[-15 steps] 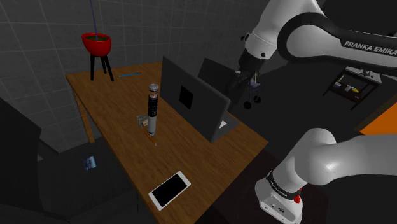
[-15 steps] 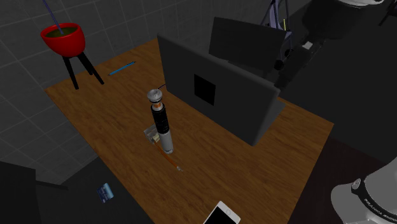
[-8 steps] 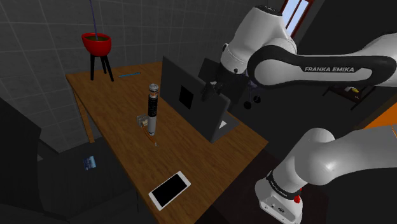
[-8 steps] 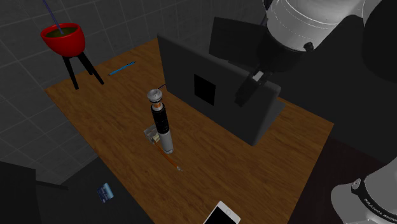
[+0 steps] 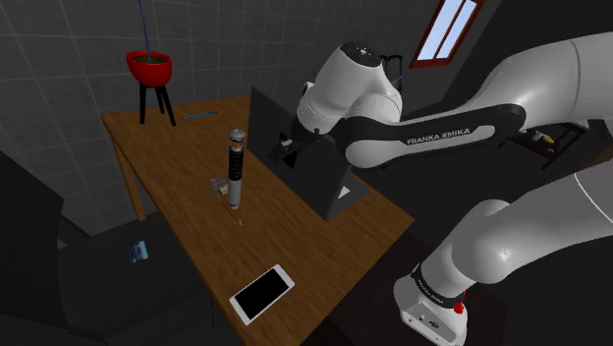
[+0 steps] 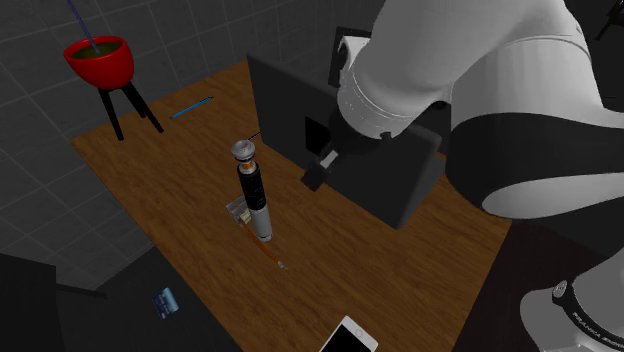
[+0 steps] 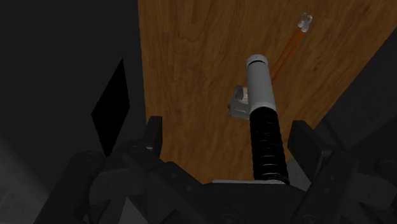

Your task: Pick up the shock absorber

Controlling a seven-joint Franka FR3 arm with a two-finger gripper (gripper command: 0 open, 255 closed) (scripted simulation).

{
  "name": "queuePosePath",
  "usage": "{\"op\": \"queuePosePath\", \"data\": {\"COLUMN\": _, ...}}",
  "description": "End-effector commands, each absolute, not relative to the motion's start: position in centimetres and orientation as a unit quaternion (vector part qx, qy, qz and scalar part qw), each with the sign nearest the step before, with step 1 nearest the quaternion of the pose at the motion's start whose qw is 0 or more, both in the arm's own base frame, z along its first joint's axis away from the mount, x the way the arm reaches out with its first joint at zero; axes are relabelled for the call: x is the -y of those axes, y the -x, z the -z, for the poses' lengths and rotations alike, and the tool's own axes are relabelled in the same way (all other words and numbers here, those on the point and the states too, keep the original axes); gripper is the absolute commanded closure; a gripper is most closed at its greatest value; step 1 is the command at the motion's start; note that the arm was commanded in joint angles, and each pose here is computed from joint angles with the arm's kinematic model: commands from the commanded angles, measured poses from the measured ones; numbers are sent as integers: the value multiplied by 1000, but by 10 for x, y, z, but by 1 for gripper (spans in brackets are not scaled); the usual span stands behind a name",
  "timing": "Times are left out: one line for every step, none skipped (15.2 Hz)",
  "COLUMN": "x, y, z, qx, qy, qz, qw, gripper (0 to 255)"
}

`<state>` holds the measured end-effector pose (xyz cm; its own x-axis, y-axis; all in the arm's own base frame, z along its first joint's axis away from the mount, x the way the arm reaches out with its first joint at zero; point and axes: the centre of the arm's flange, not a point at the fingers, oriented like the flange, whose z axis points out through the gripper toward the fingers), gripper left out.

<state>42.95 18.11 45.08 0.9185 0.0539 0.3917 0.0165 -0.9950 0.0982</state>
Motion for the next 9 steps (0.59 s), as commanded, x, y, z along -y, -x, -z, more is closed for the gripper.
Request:
{"op": "queuePosePath", "data": {"x": -193, "y": -446, "z": -436, "qx": -24, "qy": -974, "qz": -219, "qw": 50, "gripper": 0}}
{"op": "queuePosePath", "data": {"x": -200, "y": -453, "z": -429, "qx": -27, "qy": -972, "qz": -227, "qw": 53, "gripper": 0}}
{"op": "queuePosePath", "data": {"x": -207, "y": -461, "z": -423, "qx": -30, "qy": -970, "qz": -235, "qw": 55, "gripper": 0}}
{"op": "queuePosePath", "data": {"x": -214, "y": -469, "z": -416, "qx": -33, "qy": -968, "qz": -243, "qw": 58, "gripper": 0}}
{"op": "queuePosePath", "data": {"x": -221, "y": -477, "z": -410, "qx": -36, "qy": -965, "qz": -251, "qw": 61, "gripper": 0}}
{"op": "queuePosePath", "data": {"x": -229, "y": -485, "z": -403, "qx": -39, "qy": -963, "qz": -259, "qw": 63, "gripper": 0}}
{"op": "queuePosePath", "data": {"x": -236, "y": -493, "z": -397, "qx": -42, "qy": -961, "qz": -267, "qw": 66, "gripper": 0}}
{"op": "queuePosePath", "data": {"x": -243, "y": -501, "z": -391, "qx": -45, "qy": -958, "qz": -275, "qw": 68, "gripper": 0}}
{"op": "queuePosePath", "data": {"x": -250, "y": -509, "z": -385, "qx": -48, "qy": -955, "qz": -283, "qw": 71, "gripper": 0}}
